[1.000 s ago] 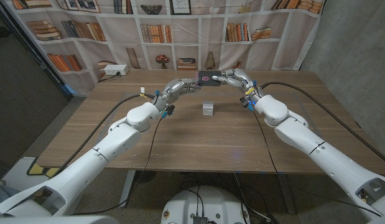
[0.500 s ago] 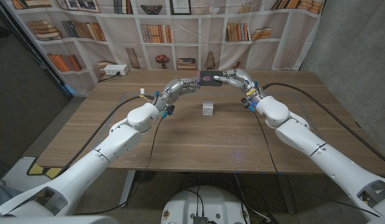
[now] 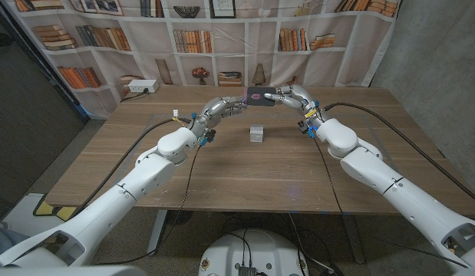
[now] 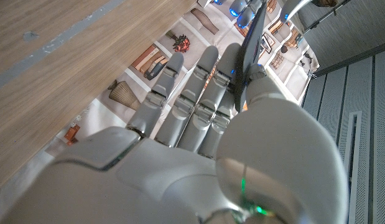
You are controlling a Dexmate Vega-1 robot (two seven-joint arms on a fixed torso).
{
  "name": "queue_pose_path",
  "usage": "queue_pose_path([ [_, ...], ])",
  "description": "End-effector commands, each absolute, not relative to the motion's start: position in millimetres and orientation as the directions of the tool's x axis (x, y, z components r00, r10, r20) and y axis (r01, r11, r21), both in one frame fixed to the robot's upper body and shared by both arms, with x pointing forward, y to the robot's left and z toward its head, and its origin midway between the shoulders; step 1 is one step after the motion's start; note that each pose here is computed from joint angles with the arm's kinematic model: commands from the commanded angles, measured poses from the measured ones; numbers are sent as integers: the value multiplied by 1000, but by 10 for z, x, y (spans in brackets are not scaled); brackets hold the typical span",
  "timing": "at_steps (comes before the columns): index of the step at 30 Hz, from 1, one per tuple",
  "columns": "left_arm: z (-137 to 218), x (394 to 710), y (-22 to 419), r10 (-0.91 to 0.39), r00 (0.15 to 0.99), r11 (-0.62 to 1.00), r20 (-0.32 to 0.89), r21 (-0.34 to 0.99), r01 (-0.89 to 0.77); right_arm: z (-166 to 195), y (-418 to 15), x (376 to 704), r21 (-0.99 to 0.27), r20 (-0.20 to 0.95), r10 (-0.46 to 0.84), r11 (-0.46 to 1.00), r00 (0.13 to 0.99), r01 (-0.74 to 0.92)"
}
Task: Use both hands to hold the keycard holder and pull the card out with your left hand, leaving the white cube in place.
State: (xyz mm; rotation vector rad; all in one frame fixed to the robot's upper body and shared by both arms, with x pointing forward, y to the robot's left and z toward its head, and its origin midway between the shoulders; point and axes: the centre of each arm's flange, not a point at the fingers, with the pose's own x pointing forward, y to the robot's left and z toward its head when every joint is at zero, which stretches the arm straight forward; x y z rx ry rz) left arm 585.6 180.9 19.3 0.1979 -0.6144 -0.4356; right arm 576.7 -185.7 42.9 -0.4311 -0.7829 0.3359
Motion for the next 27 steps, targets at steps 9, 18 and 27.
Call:
queue_pose_path([
  [9, 240, 5870, 1784, -462, 724, 885, 512, 316, 341, 421, -1851, 5759, -498, 597, 452, 856, 663, -135],
  [18, 245, 5879, 1770, -460, 724, 886, 514, 314, 340, 410, -1852, 5754, -502, 596, 455, 854, 662, -135],
  [27, 269, 5896, 1758, -467, 719, 883, 514, 321, 344, 403, -1848, 5755, -498, 599, 452, 857, 662, -134],
])
